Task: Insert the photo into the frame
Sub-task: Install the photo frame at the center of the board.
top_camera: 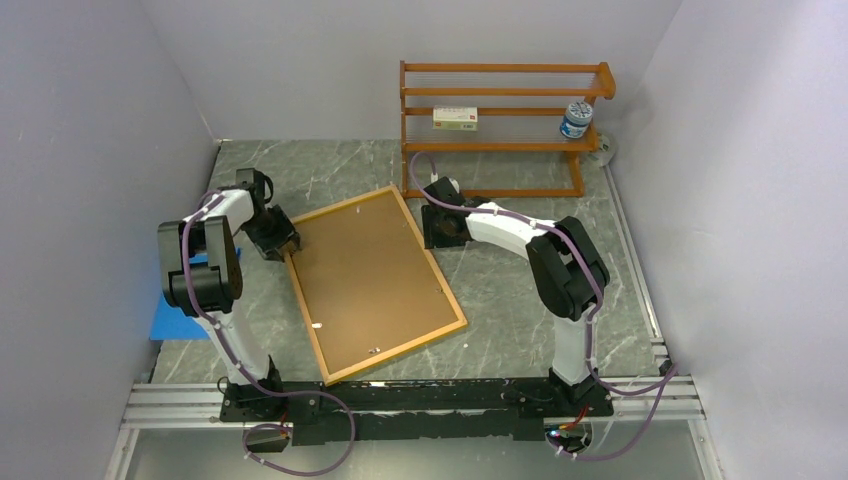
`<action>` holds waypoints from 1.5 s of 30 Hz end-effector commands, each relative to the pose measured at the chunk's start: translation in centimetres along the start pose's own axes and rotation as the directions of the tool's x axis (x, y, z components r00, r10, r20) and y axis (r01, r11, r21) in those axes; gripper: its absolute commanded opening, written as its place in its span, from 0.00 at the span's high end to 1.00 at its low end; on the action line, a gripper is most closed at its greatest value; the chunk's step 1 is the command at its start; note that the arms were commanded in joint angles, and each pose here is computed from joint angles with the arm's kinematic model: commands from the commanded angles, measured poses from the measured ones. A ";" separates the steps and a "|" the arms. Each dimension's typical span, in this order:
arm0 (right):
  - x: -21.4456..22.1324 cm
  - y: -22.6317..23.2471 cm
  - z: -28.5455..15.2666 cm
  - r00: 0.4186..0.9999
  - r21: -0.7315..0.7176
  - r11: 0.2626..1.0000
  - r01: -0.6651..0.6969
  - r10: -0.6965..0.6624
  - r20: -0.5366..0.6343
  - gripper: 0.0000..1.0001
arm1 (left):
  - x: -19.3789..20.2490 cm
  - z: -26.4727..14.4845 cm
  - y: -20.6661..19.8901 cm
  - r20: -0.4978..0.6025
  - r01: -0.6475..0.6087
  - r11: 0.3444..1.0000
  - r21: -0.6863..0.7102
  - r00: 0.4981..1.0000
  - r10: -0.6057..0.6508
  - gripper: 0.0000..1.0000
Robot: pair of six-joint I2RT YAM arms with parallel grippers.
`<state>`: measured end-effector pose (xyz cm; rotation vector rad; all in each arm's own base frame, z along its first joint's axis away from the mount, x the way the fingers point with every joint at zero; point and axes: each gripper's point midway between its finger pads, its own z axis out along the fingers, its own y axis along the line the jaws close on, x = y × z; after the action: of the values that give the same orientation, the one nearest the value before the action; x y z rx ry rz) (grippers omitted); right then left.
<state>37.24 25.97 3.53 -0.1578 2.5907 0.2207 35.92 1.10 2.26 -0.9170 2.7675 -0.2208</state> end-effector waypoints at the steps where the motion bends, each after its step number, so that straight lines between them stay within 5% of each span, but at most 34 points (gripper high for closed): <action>1: 0.7 -0.2 0.7 1.000 -0.002 1.000 0.022 -0.022 -0.018 0.49 | -2.7 -0.2 -0.7 0.088 -0.042 0.999 -0.005 0.995 0.042 0.47; 6: 1.1 -0.3 1.0 0.999 0.006 1.000 0.028 -0.028 -0.029 0.49 | -2.6 0.1 -1.1 0.083 -0.068 0.997 0.027 0.994 0.065 0.65; 16: 1.2 -0.3 1.4 0.999 0.008 1.000 0.025 -0.024 -0.038 0.49 | -1.4 -0.6 -2.2 0.036 -0.131 0.986 0.106 0.991 0.127 0.48; 30: 1.8 -0.5 1.8 0.998 0.018 1.000 0.026 -0.025 -0.057 0.49 | -0.4 -0.7 -2.5 0.004 -0.196 0.969 0.150 0.980 0.197 0.58; 45: 1.9 -0.6 1.9 0.997 0.017 0.999 0.036 -0.035 -0.064 0.49 | -0.5 -0.5 -1.9 -0.005 -0.208 0.972 0.113 0.978 0.210 0.83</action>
<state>37.36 26.41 3.32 -0.1741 2.5901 0.2429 36.21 1.57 2.56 -0.6547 2.8159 -0.2484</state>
